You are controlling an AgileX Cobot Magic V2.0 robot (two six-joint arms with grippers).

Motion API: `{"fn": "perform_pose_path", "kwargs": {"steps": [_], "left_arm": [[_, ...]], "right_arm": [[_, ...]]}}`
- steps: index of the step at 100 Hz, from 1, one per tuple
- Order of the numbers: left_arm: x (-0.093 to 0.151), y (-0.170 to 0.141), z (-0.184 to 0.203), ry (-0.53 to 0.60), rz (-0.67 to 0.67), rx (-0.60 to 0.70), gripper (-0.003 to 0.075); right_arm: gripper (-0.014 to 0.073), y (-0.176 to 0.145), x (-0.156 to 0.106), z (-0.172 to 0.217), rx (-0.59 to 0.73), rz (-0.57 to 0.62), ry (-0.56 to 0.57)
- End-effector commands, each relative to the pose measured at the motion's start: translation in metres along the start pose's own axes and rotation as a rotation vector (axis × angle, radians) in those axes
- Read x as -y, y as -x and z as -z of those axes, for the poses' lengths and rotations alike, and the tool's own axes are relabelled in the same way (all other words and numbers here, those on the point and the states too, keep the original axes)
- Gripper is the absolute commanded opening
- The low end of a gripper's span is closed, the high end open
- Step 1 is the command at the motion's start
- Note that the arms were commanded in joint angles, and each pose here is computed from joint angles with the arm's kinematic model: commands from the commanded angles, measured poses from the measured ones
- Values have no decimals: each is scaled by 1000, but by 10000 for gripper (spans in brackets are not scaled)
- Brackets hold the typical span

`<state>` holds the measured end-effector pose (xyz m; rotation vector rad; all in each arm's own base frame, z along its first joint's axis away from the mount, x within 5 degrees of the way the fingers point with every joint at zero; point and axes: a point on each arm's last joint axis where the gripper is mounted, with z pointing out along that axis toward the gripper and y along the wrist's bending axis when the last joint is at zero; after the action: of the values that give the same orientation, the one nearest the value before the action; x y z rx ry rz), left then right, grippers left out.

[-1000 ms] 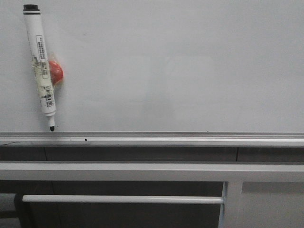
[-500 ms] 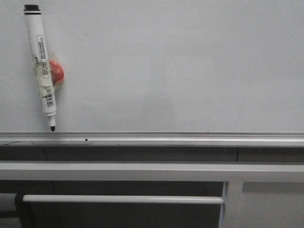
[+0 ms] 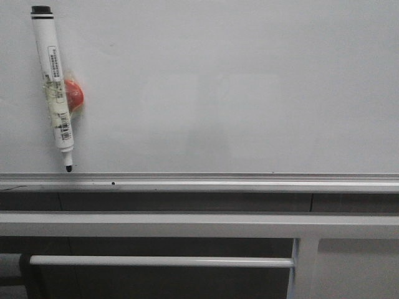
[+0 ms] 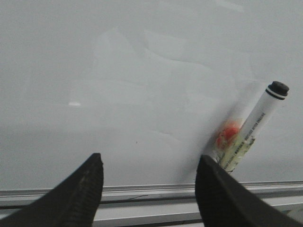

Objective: Write number 1 on whiteboard

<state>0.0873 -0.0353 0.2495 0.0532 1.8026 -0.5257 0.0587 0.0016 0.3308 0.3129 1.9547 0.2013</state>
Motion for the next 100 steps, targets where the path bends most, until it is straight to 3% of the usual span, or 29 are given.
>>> {"fn": "perform_pose_path", "kwargs": {"steps": [1,31,41,55,66,80,100], "left_arm": [[1,11,0,8,17,44,388],[5,17,3,-12,-22,60,388],[5,19,9,15,-98,74,388],[1,21,21,53,17,137,388],[9,26,25,-61,18,219,388],[14,9,16,-194,-30,208,387],[12,-16,2,-259,-78,239,387]], "right_arm": [[-63,14,-4,3,80,7,21],[-64,14,-4,3,80,7,21],[-64,14,-4,3,80,7,21],[-64,14,-4,3,80,7,21],[-64,14,-4,3,80,7,21],[-64,14,-4,3,78,7,20],[-64,14,-4,3,78,7,20]]}}
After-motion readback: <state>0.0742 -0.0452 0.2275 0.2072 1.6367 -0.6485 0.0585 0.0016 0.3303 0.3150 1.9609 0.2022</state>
